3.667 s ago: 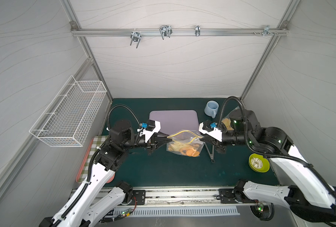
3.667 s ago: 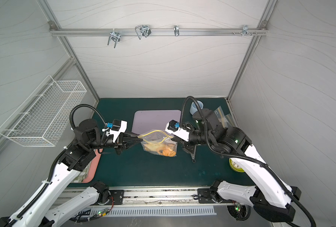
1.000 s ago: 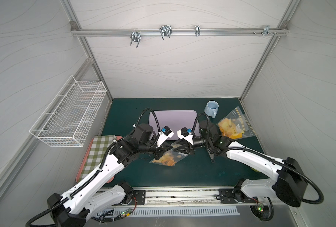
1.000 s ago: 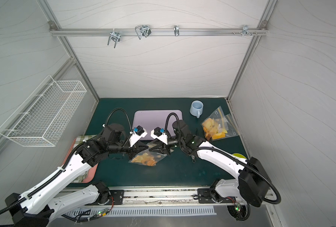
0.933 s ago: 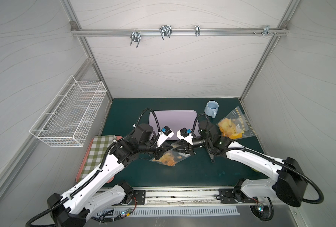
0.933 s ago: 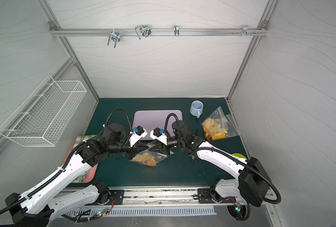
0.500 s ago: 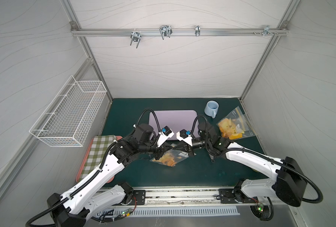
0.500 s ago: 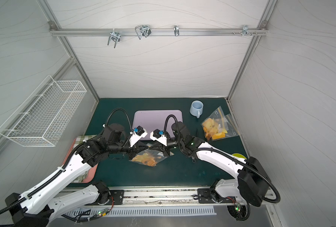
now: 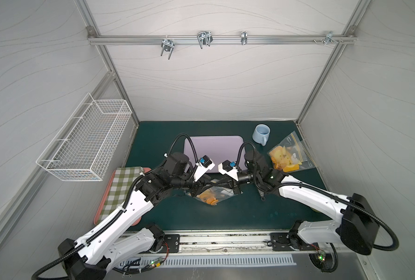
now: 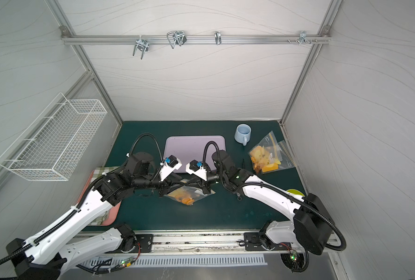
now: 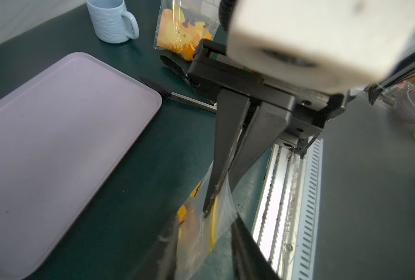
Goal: Put the cookies into a resealable bag to prevent moisture
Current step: Close the ziploc bag at the center of the board.
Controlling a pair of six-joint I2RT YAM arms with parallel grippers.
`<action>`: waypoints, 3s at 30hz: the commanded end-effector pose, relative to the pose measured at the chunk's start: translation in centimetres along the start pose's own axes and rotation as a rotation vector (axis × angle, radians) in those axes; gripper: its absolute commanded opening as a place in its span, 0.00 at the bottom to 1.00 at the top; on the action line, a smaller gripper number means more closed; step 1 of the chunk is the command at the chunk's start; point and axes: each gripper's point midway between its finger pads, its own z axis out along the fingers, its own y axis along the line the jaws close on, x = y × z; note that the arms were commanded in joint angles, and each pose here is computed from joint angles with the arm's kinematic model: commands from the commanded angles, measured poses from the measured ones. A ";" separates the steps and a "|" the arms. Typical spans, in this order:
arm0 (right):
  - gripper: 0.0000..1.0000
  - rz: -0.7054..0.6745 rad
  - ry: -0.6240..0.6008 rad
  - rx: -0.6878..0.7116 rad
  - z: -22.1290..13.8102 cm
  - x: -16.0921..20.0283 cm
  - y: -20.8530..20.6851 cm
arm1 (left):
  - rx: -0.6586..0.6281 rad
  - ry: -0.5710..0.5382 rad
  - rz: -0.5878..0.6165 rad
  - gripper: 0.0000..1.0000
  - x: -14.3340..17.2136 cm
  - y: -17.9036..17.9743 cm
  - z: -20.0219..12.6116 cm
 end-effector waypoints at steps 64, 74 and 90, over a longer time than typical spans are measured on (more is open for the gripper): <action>0.41 0.026 0.077 0.213 -3.1 5.3 -0.4 | -0.056 -0.052 0.022 0.00 -1.4 0.8 -0.6; 0.38 -0.132 0.094 0.353 -3.0 4.7 -1.2 | -0.035 -0.073 -0.047 0.00 -2.1 0.9 -0.7; 0.06 -0.198 0.054 0.460 -3.7 3.7 -1.4 | -0.051 -0.066 -0.079 0.00 -1.9 1.8 -0.6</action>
